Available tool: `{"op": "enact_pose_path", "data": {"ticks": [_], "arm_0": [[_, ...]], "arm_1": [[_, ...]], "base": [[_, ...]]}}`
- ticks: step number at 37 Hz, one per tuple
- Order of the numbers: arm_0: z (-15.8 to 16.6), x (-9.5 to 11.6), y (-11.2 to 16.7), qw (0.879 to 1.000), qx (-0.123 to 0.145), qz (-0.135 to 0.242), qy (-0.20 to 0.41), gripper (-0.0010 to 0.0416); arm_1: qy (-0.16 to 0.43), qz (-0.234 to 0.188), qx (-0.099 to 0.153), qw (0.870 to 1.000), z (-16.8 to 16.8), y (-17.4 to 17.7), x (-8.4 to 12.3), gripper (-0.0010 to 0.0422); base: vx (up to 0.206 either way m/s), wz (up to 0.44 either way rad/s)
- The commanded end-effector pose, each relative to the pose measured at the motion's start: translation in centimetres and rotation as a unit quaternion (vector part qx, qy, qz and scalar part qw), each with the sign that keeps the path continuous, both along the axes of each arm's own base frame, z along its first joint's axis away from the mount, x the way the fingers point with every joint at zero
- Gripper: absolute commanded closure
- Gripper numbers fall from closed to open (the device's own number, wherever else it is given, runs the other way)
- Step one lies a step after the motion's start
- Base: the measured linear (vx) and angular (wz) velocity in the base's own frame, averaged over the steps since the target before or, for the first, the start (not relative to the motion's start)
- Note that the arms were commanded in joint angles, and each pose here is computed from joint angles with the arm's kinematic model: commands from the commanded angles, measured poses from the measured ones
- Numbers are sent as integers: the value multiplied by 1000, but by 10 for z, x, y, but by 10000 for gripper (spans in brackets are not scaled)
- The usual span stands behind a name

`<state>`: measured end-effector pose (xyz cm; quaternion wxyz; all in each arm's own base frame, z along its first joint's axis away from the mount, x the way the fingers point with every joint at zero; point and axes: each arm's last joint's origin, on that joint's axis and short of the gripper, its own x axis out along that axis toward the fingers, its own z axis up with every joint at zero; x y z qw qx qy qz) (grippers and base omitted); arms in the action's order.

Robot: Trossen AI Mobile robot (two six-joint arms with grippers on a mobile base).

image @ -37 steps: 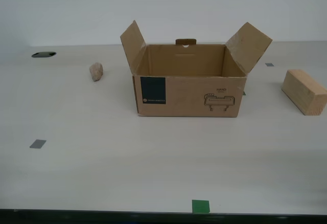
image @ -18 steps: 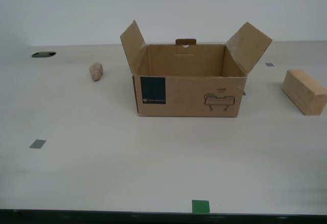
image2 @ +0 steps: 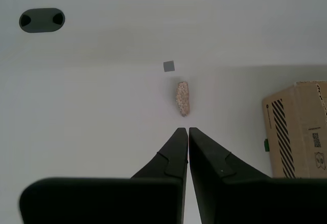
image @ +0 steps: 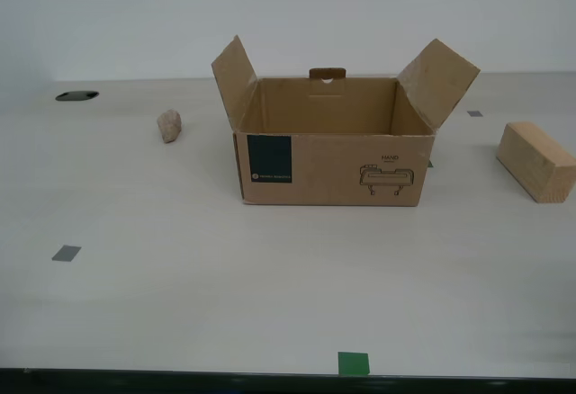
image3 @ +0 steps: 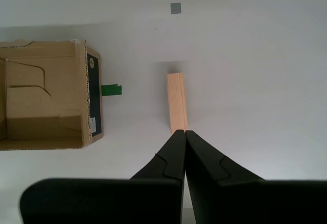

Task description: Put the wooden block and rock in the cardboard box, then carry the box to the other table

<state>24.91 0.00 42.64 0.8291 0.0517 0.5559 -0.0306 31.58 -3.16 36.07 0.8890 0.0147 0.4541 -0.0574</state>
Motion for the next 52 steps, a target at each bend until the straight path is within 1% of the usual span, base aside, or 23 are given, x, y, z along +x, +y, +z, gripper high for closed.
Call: {"op": "enact_pose_path", "data": {"ticks": [1, 11, 36, 44, 52], "arm_0": [[-2, 1, 0, 1000, 0, -1, 5, 406], [-1, 1, 0, 1000, 0, -1, 2, 406], [-1, 1, 0, 1000, 0, -1, 2, 406], [1, 5, 0, 1000, 0, -2, -20, 406], [1, 5, 0, 1000, 0, -1, -21, 406]], "arm_1": [[5, -2, -1, 1000, 0, -1, -1, 412], [6, 11, -10, 1000, 0, -1, -1, 412], [-11, 8, -10, 1000, 2, -1, 2, 412], [-17, 9, -11, 1000, 2, -1, 3, 412], [-17, 9, -11, 1000, 2, -1, 3, 412]], "base": [[0, 0], [0, 0], [0, 0], [0, 0], [0, 0]]}}
